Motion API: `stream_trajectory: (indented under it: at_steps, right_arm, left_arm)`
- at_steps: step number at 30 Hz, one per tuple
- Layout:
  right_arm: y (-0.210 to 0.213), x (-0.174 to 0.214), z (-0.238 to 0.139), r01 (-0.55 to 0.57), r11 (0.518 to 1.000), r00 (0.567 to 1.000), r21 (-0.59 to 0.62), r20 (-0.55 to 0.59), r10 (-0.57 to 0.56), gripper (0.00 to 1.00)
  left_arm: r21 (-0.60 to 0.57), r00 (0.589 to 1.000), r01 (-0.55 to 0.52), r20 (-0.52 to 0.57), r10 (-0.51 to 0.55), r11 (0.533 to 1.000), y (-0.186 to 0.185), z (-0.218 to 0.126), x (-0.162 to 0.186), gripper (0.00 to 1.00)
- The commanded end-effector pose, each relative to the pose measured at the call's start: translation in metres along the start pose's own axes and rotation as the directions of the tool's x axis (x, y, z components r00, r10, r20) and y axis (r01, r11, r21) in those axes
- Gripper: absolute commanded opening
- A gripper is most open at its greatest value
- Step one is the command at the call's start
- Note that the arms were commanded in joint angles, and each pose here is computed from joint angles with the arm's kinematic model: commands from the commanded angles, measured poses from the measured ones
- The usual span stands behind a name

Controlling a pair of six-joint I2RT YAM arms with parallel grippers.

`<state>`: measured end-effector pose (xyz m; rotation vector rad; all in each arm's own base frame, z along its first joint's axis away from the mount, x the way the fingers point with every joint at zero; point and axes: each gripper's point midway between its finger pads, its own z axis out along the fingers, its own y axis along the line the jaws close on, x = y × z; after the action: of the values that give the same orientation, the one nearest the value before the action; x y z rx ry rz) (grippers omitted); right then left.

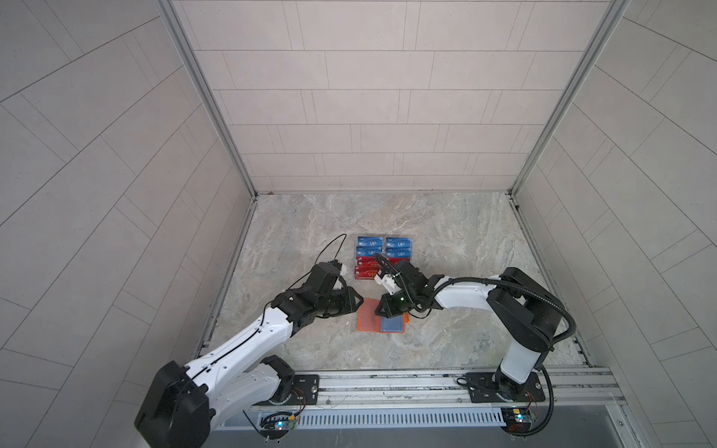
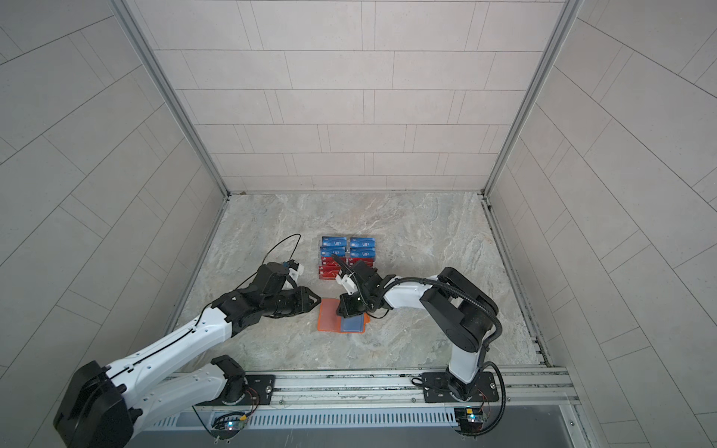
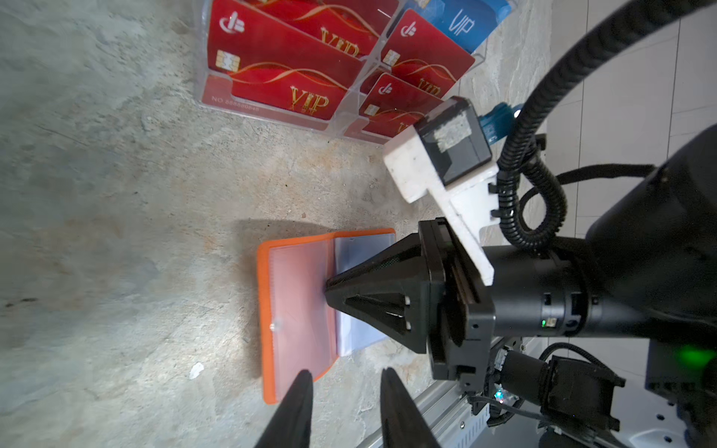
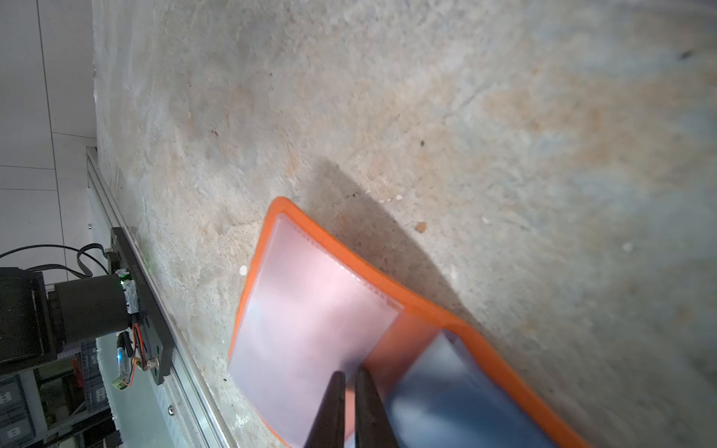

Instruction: Put the credit cards into the card holder

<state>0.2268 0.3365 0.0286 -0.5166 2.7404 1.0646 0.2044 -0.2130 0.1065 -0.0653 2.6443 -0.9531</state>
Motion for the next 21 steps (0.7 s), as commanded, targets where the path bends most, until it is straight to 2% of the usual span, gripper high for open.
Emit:
stream_trajectory:
  at_steps: [1,12,16,21]
  right_arm:
    - [0.003,-0.001,0.001,-0.003,1.0,1.0,0.003,-0.007,0.003,0.11]
    - [0.009,-0.011,-0.013,0.012,1.0,1.0,0.025,0.018,-0.013,0.11]
    - [0.01,-0.019,-0.025,0.016,0.999,0.999,0.04,0.051,-0.018,0.11]
    - [0.007,-0.036,-0.046,0.024,0.997,0.995,0.076,0.094,-0.031,0.12]
  left_arm:
    - [0.027,1.0,-0.013,-0.004,0.013,1.0,-0.012,0.015,-0.004,0.3]
    - [-0.061,0.997,-0.013,-0.081,0.008,0.998,0.013,0.061,0.016,0.27]
    - [-0.123,0.995,-0.032,-0.1,0.02,0.992,0.029,0.061,0.023,0.28]
    - [-0.168,0.992,-0.065,-0.122,0.044,0.984,0.037,0.058,0.032,0.36]
